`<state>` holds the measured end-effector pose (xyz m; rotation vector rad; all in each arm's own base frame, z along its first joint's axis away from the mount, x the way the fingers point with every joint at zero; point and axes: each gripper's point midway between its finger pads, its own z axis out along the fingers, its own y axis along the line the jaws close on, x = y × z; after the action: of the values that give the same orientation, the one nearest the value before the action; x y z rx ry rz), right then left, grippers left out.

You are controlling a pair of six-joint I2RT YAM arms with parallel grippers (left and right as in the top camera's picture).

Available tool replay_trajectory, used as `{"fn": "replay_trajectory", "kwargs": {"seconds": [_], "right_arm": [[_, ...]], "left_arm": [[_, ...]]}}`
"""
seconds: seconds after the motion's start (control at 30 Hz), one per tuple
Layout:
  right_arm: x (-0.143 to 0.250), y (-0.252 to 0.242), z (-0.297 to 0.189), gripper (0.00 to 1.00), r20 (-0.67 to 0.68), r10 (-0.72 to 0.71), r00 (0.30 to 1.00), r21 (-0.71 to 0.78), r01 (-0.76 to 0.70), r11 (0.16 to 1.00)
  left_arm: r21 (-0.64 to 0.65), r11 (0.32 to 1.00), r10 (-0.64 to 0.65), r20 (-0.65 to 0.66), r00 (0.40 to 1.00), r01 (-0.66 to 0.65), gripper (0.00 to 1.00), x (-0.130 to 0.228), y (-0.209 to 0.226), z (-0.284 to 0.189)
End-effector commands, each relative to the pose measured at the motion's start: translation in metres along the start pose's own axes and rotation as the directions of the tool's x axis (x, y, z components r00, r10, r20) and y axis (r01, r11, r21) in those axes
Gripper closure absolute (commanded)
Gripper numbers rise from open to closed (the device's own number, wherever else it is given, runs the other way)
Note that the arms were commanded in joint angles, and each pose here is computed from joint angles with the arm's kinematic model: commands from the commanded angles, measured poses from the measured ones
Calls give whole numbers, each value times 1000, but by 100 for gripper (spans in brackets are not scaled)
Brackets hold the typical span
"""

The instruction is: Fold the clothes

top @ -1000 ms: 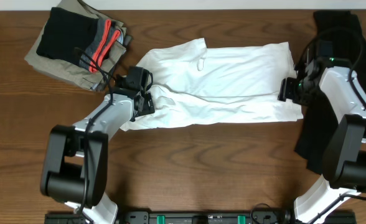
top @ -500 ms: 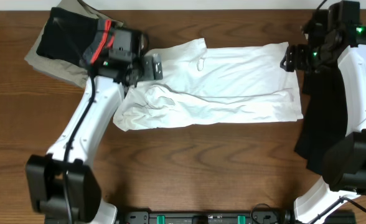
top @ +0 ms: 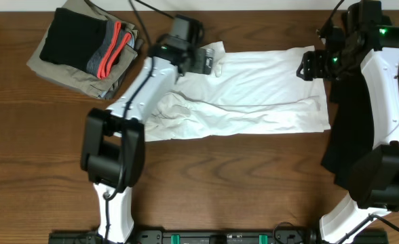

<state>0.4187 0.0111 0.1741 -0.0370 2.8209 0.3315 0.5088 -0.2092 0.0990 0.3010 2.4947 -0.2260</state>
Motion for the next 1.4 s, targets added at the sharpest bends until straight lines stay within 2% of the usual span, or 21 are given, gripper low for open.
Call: {"fn": "replay_trajectory", "kwargs": {"seconds": [0.0, 0.17, 0.33, 0.43, 0.5, 0.53, 0.63, 0.7, 0.9, 1.07, 1.27, 1.37], "right_arm": [[-6, 7, -11, 23, 32, -32, 999, -10, 33, 999], [-5, 7, -11, 23, 29, -32, 999, -10, 32, 999], [-5, 6, -11, 23, 27, -32, 999, -3, 32, 999], [-5, 6, -10, 23, 28, -32, 999, -3, 32, 999], [-5, 6, -11, 23, 29, -32, 999, -3, 32, 999], [-5, 6, -11, 23, 31, -32, 999, -3, 32, 999], [-6, 6, -11, 23, 32, -32, 999, -3, 32, 999], [-6, 6, -11, 24, 32, -32, 999, -3, 32, 999], [-7, 6, -11, 24, 39, -34, 999, -2, 34, 999], [-11, 6, -11, 25, 53, -37, 998, -1, 37, 999], [-19, 5, -11, 25, 84, -45, 995, 2, 45, 999], [-20, 5, -11, 24, 90, -47, 995, 2, 47, 999]], "left_arm": [[33, 997, 71, 39, 997, -72, 2, -10, -25, 1], [-22, 988, 155, 9, 988, -155, 2, 7, -37, 24], [-74, 982, 172, -44, 984, -175, 1, 27, -30, 47], [-109, 978, 172, -50, 984, -177, 4, 28, -24, 50], [-129, 976, 172, -41, 984, -176, 9, 26, -21, 49], [-132, 976, 172, -32, 985, -175, 13, 23, -21, 49], [-130, 977, 170, -11, 985, -170, 46, 18, -22, 50], [-129, 978, 166, 0, 986, -165, 63, 16, -23, 50], [-128, 982, 140, 10, 990, -138, 94, 15, -24, 49], [-129, 983, 136, 25, 990, -132, 94, 4, -24, 29], [-180, 978, 129, 121, 984, -106, 94, -34, -17, -53], [-179, 979, 126, 129, 984, -102, 94, -38, -16, -84]]}}
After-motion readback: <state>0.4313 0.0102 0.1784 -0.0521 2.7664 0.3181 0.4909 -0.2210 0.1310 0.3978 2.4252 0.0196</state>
